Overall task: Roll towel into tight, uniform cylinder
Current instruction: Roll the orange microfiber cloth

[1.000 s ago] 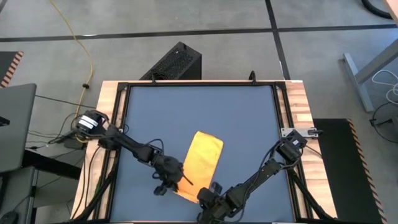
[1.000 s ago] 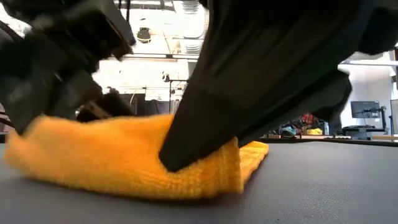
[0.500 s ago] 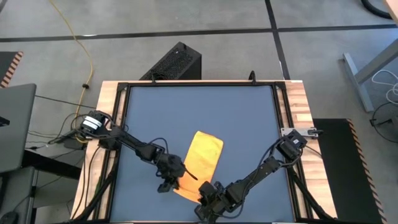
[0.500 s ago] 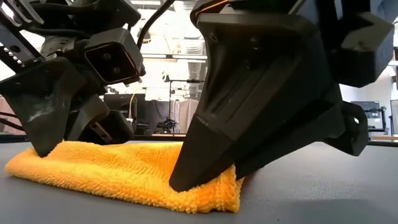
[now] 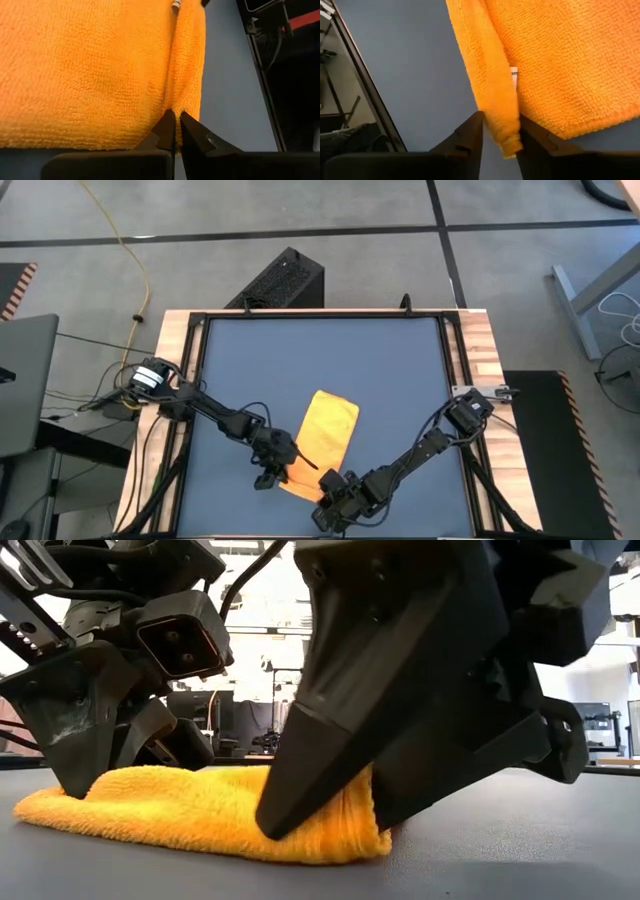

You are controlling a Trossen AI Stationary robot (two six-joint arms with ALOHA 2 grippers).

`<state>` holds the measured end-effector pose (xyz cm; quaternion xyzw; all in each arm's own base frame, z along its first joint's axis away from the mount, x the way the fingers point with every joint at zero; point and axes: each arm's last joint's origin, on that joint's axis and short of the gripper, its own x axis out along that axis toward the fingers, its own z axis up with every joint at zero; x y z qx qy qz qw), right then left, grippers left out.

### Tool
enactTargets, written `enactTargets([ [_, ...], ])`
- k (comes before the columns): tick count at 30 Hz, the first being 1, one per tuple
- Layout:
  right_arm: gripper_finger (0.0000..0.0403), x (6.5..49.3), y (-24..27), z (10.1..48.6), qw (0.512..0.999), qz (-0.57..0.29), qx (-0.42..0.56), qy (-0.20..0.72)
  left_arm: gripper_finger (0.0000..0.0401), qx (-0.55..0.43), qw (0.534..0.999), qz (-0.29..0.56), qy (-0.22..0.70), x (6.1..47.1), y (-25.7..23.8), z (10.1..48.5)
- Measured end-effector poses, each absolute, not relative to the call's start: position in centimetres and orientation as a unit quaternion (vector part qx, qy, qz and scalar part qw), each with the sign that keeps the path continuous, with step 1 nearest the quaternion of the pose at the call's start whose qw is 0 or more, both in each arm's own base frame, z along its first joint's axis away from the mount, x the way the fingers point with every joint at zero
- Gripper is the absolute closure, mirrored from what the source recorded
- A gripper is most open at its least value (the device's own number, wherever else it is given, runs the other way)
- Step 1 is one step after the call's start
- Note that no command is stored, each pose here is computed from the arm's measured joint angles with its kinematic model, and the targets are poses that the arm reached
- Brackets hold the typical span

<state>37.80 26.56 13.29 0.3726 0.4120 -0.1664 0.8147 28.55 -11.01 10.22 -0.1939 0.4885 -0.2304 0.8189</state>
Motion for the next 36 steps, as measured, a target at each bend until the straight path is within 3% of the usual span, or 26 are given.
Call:
enactTargets([
  [9,0.0208,37.1,26.0,15.4,0.823,-0.161,0.348,0.419,0.0401,-0.194,0.817,-0.235,0.49,28.5,-11.0,10.2],
  [18,0.0204,34.8,26.2,19.9,0.833,-0.15,0.335,0.415,0.0401,-0.194,0.814,-0.24,0.491,28.5,-10.9,10.2],
  [21,0.0204,34.4,26.4,21.2,0.856,-0.139,0.315,0.386,0.0401,-0.195,0.814,-0.24,0.491,28.5,-10.8,10.2],
  [28,0.0206,35.1,29.1,20.2,0.942,-0.031,0.105,0.316,0.0401,-0.197,0.816,-0.239,0.489,28.6,-10.8,10.2],
  [32,0.0209,35.7,29.9,17.2,0.945,0.0,-0.003,0.326,0.0401,-0.203,0.816,-0.237,0.486,28.7,-10.6,10.2],
  [36,0.0213,36.4,29.3,15.4,0.937,-0.006,-0.042,0.346,0.0401,-0.203,0.816,-0.235,0.488,28.7,-10.6,10.2],
])
